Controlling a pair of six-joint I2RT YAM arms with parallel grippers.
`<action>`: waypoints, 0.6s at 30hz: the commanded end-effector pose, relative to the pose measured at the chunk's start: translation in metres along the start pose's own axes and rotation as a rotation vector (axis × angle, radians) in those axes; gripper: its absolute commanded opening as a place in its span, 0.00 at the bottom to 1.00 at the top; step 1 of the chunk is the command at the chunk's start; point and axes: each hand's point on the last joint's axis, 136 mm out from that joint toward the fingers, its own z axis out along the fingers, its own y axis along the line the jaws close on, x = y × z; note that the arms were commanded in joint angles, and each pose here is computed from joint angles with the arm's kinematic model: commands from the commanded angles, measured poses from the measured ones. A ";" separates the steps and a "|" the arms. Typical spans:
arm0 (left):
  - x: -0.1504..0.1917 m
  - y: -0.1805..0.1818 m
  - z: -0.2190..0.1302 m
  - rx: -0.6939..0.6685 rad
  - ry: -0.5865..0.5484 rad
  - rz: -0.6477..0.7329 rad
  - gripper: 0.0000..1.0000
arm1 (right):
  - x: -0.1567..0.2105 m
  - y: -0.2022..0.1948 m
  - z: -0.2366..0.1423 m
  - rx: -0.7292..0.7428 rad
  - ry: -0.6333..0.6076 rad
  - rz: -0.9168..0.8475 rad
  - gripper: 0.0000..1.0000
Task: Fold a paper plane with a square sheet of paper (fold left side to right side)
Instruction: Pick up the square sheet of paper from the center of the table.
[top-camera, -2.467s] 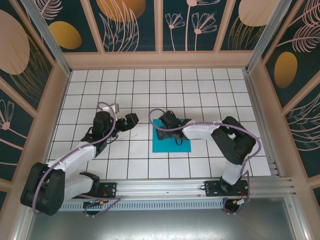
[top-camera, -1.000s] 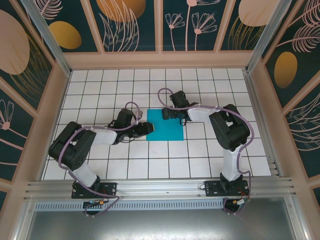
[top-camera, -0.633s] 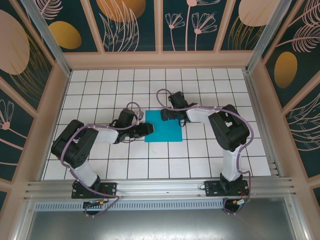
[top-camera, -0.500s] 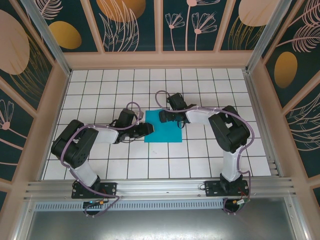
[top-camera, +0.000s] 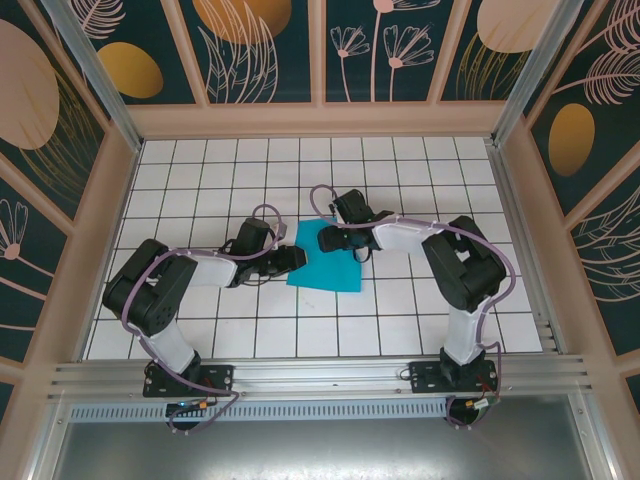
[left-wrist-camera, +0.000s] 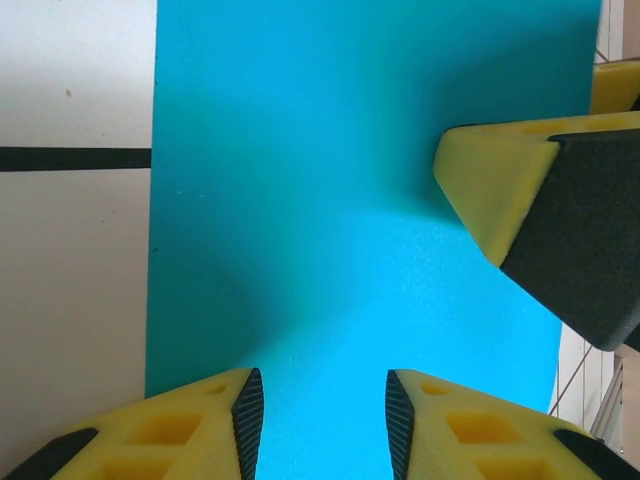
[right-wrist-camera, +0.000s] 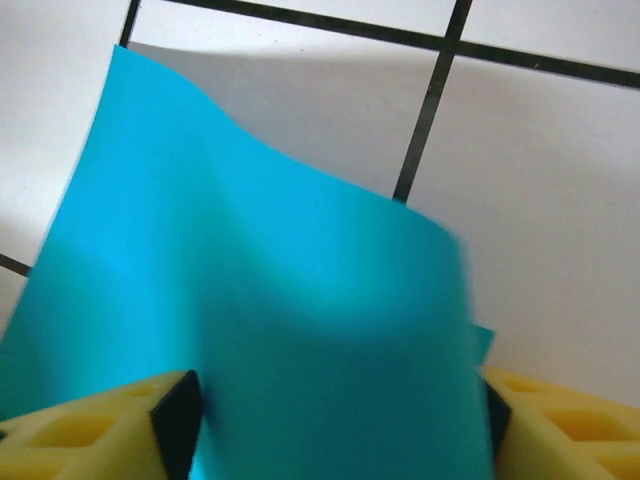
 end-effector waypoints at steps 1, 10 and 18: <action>-0.008 -0.003 -0.004 -0.014 -0.053 0.027 0.42 | 0.003 0.017 -0.014 -0.071 0.021 0.007 0.63; -0.049 -0.047 -0.046 0.032 -0.218 0.140 0.56 | -0.011 0.028 -0.038 -0.184 -0.054 0.018 0.38; -0.092 -0.090 -0.127 0.123 -0.454 0.259 0.76 | -0.046 0.032 -0.124 -0.373 -0.277 -0.007 0.35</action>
